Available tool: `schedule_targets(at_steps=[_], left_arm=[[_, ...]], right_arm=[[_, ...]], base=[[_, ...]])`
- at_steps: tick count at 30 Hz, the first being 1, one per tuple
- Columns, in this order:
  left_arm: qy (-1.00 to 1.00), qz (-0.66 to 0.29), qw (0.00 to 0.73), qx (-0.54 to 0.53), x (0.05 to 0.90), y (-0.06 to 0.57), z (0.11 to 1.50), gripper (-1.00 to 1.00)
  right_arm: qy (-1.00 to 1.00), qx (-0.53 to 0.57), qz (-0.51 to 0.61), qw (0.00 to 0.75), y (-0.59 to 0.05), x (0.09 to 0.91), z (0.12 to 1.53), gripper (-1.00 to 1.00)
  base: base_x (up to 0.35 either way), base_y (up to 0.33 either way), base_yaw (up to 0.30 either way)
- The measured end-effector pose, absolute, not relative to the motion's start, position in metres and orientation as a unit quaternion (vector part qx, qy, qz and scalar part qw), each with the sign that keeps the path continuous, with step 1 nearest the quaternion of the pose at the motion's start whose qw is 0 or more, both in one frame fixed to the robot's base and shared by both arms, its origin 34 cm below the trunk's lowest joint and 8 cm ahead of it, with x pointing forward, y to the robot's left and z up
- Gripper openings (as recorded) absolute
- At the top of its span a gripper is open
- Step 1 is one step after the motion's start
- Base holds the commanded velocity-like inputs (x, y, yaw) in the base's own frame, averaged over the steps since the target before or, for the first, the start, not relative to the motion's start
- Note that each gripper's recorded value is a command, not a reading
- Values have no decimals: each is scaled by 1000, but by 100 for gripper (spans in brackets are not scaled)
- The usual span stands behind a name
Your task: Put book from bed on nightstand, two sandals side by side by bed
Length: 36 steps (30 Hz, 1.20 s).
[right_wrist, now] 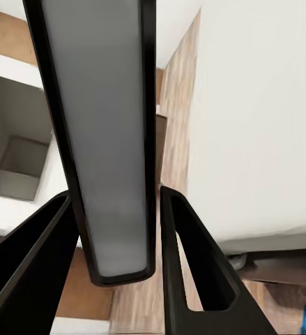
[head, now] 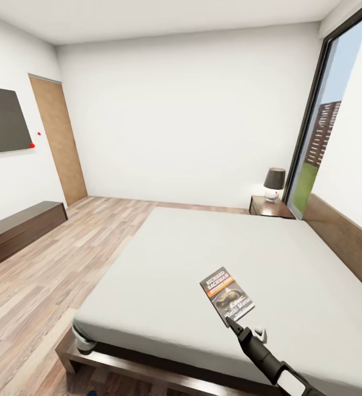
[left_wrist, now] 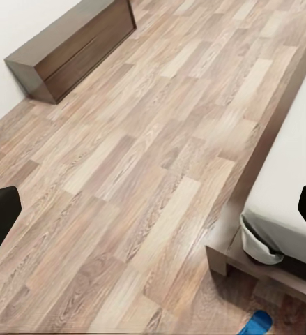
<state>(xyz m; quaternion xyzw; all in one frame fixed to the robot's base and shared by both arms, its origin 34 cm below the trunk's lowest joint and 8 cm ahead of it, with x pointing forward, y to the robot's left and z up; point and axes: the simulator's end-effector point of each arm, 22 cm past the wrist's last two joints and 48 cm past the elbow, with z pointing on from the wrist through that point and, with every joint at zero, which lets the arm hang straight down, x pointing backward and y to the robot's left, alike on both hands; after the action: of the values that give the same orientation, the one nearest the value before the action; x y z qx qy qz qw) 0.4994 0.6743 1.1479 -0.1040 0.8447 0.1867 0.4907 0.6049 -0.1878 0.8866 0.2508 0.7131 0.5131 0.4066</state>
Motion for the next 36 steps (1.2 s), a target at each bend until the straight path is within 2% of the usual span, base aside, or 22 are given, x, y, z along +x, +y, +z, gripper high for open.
schedule_targets(at_steps=[36], left_arm=[[845,187,491,-104,499,674,1148,100]], right_arm=[[719,253,505,404,-188,606,883,-100]], base=[[-8,12,185]])
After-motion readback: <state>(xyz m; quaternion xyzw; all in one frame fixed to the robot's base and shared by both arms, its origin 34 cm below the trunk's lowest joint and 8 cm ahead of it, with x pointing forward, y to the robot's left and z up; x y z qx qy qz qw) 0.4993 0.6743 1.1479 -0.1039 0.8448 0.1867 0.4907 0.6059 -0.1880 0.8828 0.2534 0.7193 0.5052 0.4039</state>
